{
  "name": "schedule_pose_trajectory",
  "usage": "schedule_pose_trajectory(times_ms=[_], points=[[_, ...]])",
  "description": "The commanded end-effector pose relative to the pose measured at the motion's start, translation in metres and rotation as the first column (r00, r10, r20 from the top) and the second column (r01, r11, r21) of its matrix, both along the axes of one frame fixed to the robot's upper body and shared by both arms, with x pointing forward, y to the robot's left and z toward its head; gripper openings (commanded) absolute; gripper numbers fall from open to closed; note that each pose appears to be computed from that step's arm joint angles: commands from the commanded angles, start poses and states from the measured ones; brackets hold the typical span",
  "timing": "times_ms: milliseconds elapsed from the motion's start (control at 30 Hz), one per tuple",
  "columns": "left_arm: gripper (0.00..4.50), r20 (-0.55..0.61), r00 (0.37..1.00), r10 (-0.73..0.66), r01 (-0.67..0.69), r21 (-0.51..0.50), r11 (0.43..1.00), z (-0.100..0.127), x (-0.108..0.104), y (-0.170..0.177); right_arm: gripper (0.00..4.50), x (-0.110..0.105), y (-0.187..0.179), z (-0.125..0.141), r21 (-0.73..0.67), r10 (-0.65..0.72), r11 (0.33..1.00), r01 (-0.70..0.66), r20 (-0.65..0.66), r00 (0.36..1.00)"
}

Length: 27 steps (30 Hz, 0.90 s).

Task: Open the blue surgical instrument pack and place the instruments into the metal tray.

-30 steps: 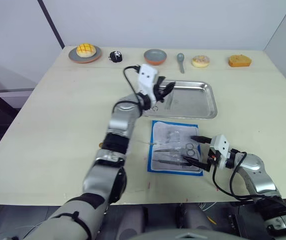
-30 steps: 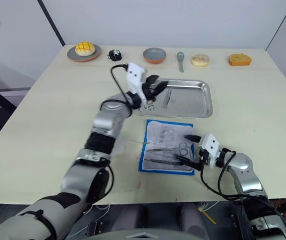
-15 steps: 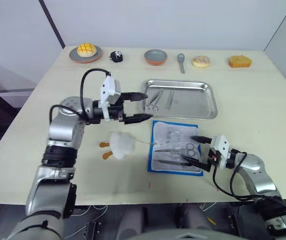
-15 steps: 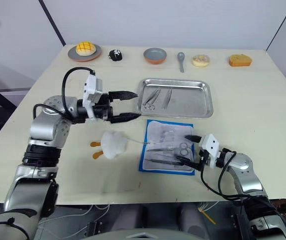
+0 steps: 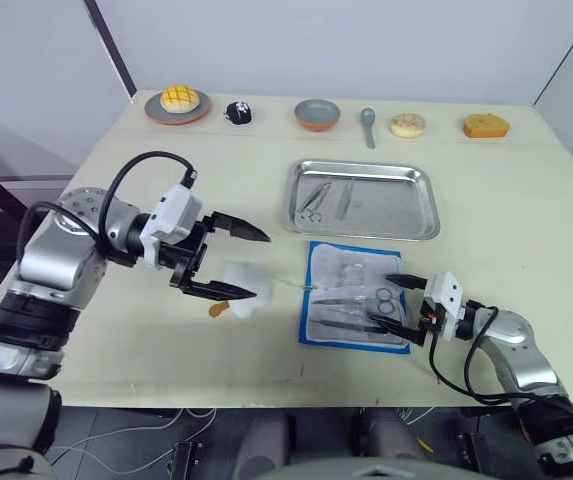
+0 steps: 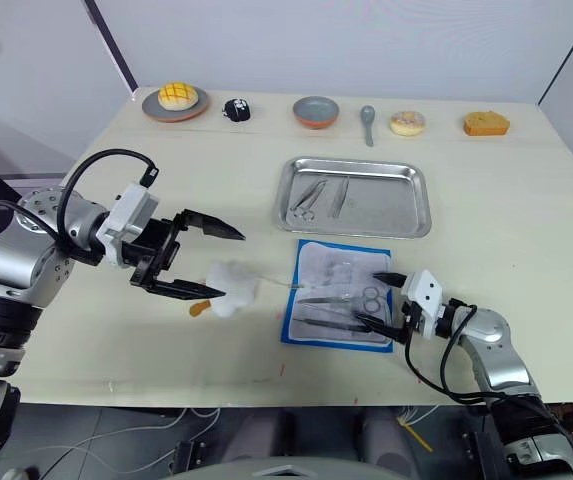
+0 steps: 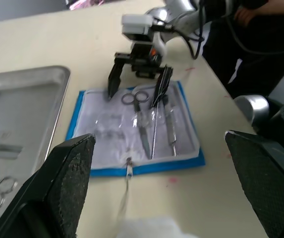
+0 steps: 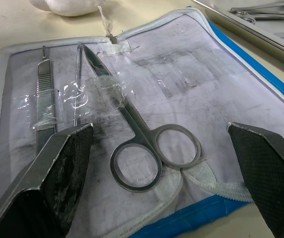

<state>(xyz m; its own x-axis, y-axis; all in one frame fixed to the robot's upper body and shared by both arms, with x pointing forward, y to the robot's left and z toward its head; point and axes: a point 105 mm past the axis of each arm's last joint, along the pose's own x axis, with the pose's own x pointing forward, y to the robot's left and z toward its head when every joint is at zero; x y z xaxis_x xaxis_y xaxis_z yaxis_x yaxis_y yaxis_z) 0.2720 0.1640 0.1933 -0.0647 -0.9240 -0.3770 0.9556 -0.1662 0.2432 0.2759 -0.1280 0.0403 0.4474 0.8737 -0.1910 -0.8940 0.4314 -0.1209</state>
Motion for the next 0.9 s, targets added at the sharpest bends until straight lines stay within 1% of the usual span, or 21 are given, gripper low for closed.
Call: schedule_pose_trajectory(times_ms=[33,167,333,500,733,833,900], points=[[4.42,0.023,0.995,-0.092,0.092,0.001,0.996,0.0,-0.008,-0.009,4.5,-0.026,-0.009,-0.05,-0.086,-0.021,0.996,0.003,-0.207,0.978],[4.42,0.033,0.994,-0.107,0.107,0.0,0.994,-0.018,-0.007,-0.018,4.5,-0.025,-0.01,-0.05,-0.088,-0.023,0.996,0.005,-0.208,0.978],[4.42,0.003,0.995,-0.101,0.101,-0.029,0.994,-0.042,-0.006,-0.033,4.5,-0.026,-0.011,-0.05,-0.091,-0.024,0.996,0.006,-0.207,0.978],[4.42,-0.029,0.996,-0.087,0.087,-0.034,0.996,-0.068,-0.001,-0.052,4.5,-0.024,-0.012,-0.048,-0.092,-0.029,0.996,0.01,-0.2,0.979],[4.42,-0.033,0.998,-0.06,0.061,0.038,0.997,-0.105,0.008,-0.068,4.5,-0.027,-0.015,-0.048,-0.098,-0.04,0.995,0.02,-0.203,0.978],[4.42,-0.057,0.998,-0.026,0.026,0.01,1.0,-0.113,0.014,-0.077,4.5,-0.026,-0.015,-0.047,-0.097,-0.043,0.995,0.024,-0.198,0.979],[4.42,-0.066,0.997,-0.026,0.026,0.0,1.0,-0.117,0.013,-0.079,4.5,-0.026,-0.015,-0.045,-0.096,-0.047,0.995,0.028,-0.194,0.98]])
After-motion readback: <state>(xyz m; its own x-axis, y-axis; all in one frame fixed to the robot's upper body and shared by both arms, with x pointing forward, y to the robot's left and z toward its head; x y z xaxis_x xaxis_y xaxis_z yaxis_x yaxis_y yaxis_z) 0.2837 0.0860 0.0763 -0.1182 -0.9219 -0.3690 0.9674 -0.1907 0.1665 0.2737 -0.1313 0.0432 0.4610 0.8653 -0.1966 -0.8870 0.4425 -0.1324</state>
